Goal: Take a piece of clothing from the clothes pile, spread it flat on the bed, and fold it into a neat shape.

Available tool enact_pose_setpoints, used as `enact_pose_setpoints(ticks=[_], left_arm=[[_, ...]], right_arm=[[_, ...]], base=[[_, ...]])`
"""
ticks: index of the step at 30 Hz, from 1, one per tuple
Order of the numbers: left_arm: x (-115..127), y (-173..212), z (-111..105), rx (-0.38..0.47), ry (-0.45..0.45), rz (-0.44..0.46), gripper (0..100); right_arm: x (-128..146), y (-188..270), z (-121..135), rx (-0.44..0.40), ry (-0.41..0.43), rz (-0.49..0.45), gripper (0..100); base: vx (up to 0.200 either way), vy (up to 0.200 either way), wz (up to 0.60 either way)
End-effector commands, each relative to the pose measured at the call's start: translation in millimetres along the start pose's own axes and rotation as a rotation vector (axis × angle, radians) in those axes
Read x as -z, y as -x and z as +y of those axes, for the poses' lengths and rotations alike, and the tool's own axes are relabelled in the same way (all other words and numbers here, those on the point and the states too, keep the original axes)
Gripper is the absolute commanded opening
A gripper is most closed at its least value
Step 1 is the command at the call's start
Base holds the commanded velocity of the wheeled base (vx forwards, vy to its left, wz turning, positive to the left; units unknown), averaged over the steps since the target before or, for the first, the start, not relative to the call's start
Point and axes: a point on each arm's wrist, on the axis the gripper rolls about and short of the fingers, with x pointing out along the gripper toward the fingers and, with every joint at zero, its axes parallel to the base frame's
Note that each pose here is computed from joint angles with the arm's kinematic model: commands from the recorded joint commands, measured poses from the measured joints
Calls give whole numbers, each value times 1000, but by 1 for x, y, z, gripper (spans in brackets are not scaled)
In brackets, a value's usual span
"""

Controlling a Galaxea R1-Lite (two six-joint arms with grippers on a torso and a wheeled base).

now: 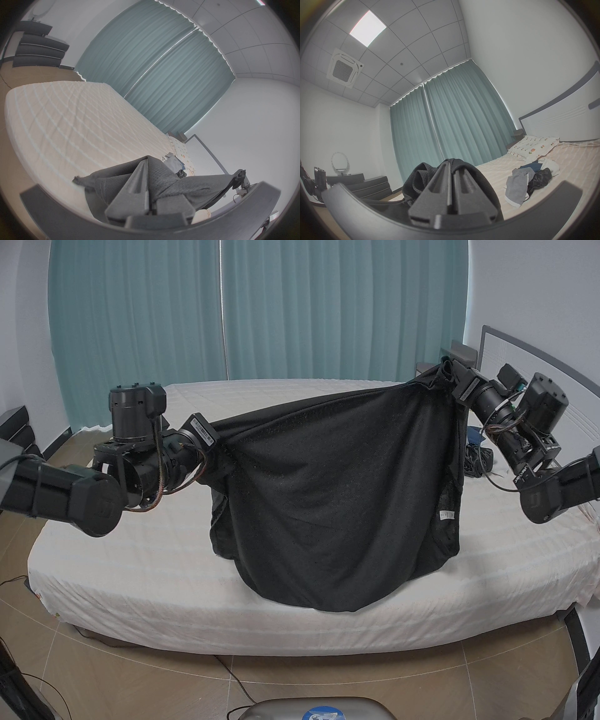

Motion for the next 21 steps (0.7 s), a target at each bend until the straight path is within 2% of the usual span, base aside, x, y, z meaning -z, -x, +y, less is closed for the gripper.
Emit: enact_pose_setpoints(ticks=[1,4,12,19,21], left_arm=[[16,-51,35,-82,6,42,0],[17,-64,43,-96,8,37,0],[26,-93,54,-110,1,36,0],[39,-107,62,-123,-2,60,0],[46,-115,66,-128,-3,63,0]], right_arm=[[57,-25,-21,32,16,51,0],[69,-33,-26,48,21,46,0],[79,-55,-38,64,85,10,0],[115,-65,-53,82,103,41,0],[137,-67,-61,89,107,67,0]], base=[[200,0,0],[200,0,0],[200,0,0],[200,0,0],[200,0,0]])
